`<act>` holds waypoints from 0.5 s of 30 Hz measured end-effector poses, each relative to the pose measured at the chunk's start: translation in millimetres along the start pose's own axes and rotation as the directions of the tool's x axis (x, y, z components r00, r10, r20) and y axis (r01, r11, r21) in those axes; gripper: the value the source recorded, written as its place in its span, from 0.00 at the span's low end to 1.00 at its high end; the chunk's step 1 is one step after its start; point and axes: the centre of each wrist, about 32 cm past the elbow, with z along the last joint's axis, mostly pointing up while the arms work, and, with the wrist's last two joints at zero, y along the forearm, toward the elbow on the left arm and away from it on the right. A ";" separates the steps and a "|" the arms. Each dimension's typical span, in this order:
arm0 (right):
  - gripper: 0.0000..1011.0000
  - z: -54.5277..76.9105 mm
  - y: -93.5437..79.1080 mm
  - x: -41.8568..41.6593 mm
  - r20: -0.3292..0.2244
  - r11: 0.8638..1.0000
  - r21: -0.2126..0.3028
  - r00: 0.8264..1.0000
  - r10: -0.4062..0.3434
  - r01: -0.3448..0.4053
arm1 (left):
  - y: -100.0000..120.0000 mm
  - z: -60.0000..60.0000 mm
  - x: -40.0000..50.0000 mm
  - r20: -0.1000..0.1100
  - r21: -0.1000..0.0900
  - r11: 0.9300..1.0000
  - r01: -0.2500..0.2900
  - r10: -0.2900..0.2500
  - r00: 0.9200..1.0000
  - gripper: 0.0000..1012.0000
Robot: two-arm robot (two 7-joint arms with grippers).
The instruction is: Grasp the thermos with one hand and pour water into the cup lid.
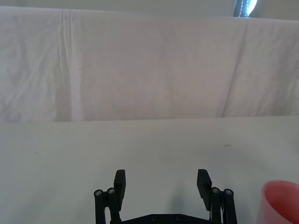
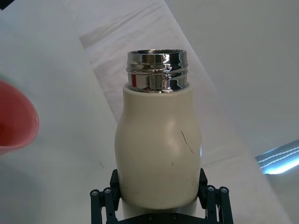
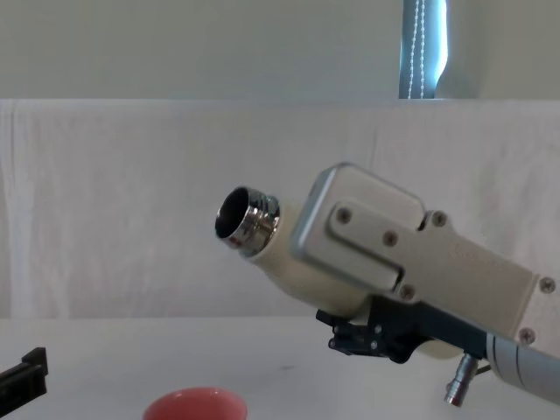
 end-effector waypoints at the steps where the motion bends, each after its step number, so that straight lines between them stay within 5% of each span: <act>1: 0.95 -0.8 -0.2 0.8 -0.026 1.000 -0.001 1.000 0.003 -0.003 | 0.0 0.0 0.0 0.000 0.000 1.000 0.000 0.000 1.000 0.99; 10: 0.95 -6.2 -1.2 5.4 -0.215 1.000 0.021 0.976 0.013 -0.008 | 0.0 0.0 0.0 0.000 0.000 1.000 0.000 0.000 1.000 0.99; 15: 0.95 -13.3 -1.4 7.4 -0.355 0.999 0.033 0.935 0.009 0.003 | 0.0 0.0 0.0 0.000 0.000 1.000 0.000 0.000 1.000 0.99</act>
